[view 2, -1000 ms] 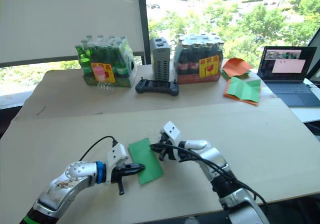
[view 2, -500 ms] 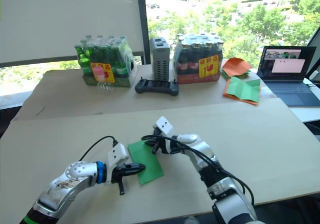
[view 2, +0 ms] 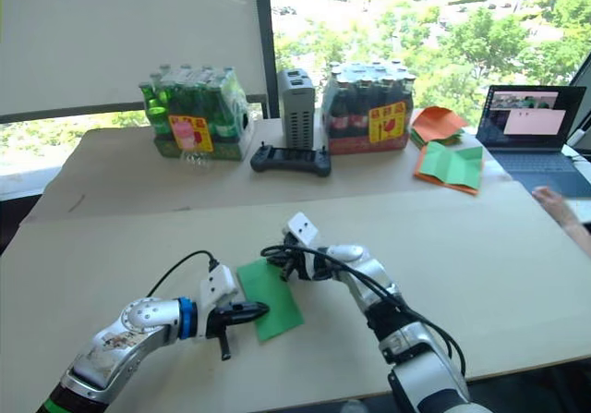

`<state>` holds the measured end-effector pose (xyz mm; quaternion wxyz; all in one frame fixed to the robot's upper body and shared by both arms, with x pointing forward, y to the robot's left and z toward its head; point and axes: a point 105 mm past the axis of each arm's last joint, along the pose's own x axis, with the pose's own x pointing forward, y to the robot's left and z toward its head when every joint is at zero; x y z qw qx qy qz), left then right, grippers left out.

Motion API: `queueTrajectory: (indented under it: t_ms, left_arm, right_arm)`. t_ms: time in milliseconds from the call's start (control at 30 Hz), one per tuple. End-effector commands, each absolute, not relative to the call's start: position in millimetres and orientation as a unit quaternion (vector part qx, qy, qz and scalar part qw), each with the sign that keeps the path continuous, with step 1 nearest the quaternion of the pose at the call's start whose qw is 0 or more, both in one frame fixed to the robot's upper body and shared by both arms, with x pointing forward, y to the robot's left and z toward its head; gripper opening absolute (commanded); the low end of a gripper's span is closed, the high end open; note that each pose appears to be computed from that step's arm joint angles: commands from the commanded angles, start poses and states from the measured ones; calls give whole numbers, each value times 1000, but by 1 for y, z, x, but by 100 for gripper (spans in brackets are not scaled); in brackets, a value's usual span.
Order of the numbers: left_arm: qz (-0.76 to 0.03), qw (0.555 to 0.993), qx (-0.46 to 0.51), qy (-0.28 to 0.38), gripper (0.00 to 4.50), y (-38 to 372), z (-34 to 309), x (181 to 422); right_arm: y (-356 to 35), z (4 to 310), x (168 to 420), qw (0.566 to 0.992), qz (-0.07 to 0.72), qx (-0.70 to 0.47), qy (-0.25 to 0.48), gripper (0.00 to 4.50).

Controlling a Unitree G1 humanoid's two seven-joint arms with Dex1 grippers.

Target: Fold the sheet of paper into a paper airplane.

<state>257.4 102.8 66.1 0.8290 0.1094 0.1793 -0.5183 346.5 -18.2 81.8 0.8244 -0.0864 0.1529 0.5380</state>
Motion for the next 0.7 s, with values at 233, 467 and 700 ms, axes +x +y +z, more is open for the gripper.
queueTrajectory:
  t_ms: [233,467,700]
  left_arm:
    - [-514,824,117,207,0,107,53,254]
    - [-514,823,120,208,0,109,53,254]
    - [-513,824,123,208,0,110,53,254]
  right_arm:
    - [-37,62,305,803,552,-81,211,2]
    - [-56,58,286,800,545,-80,237,2]
    - [-63,53,268,792,548,-70,261,2]
